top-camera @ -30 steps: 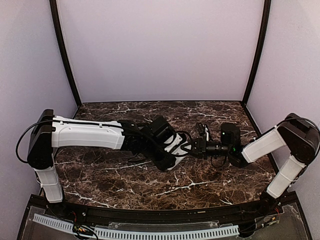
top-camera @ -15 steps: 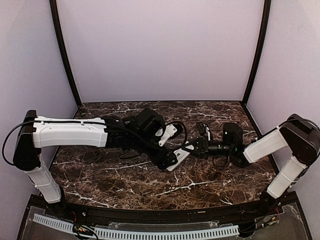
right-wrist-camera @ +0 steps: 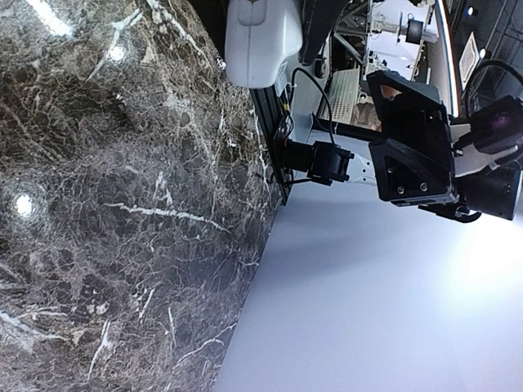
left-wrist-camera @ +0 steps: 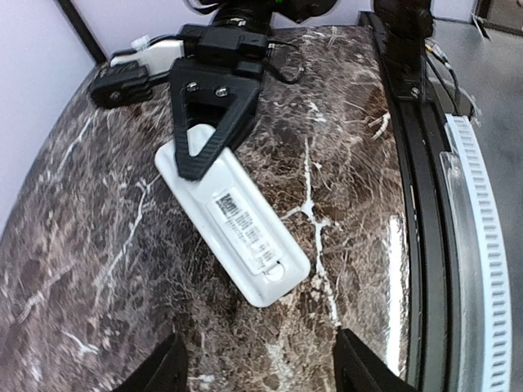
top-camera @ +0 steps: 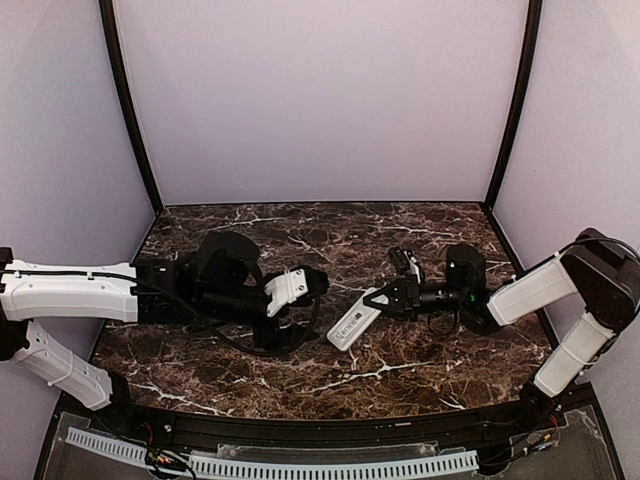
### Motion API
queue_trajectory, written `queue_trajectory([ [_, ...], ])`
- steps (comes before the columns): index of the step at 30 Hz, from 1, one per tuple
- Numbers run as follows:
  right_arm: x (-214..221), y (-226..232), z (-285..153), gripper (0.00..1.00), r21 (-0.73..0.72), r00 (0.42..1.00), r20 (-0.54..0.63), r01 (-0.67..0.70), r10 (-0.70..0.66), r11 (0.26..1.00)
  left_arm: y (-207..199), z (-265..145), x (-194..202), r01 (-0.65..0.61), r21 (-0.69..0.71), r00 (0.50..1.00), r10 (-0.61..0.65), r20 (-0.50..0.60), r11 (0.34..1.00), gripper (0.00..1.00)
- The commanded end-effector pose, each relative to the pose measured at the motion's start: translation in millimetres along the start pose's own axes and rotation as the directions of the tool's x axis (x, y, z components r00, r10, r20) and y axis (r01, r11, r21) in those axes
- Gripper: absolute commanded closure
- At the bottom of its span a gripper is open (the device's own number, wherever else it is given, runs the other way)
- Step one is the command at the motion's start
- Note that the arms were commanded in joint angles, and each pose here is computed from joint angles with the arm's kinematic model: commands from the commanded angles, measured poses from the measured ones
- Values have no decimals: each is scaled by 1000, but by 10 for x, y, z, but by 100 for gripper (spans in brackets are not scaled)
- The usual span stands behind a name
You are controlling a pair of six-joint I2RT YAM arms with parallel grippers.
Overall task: Load the batteries into the remote control
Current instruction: Press the battery cover on the remote control without the battery cover.
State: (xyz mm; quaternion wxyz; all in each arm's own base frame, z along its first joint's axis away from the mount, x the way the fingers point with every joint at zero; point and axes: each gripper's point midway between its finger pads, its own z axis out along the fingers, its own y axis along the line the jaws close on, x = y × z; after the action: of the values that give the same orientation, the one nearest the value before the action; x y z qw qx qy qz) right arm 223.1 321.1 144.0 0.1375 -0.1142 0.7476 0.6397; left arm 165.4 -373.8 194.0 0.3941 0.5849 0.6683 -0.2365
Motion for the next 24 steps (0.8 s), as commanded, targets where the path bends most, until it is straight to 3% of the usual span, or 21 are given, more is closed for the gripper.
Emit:
queue_trajectory([
  [1, 18, 214, 9, 100, -65, 998, -59, 26, -29, 998, -185, -104, -100, -259, 13, 961, 256, 104, 966, 46],
  [2, 26, 224, 15, 100, -68, 997, -68, 25, -30, 997, -186, -118, -123, -286, 3, 952, 284, 112, 958, 49],
  [5, 47, 284, 41, 100, -83, 995, -87, 44, -51, 996, -97, -80, -199, -213, -33, 971, 215, 101, 977, 51],
  [6, 53, 292, 47, 100, -84, 994, -91, 48, -55, 995, -91, -14, -155, -180, -22, 981, 181, 72, 983, 49],
  [9, 69, 336, 66, 100, -98, 991, -103, 72, -82, 993, -8, 37, -248, -11, -25, 997, 13, 81, 1000, 28],
  [13, 76, 389, 70, 100, -118, 988, -114, 91, -104, 989, -63, 115, -283, 180, 113, 976, -192, 99, 977, 18],
  [19, 88, 463, 70, 100, -139, 983, -125, 117, -135, 983, -149, 248, -214, 293, 195, 951, -306, 38, 936, 17],
  [24, 111, 511, 77, 100, -153, 979, -133, 131, -151, 980, -80, 324, -171, 343, 172, 937, -350, 11, 923, 17],
])
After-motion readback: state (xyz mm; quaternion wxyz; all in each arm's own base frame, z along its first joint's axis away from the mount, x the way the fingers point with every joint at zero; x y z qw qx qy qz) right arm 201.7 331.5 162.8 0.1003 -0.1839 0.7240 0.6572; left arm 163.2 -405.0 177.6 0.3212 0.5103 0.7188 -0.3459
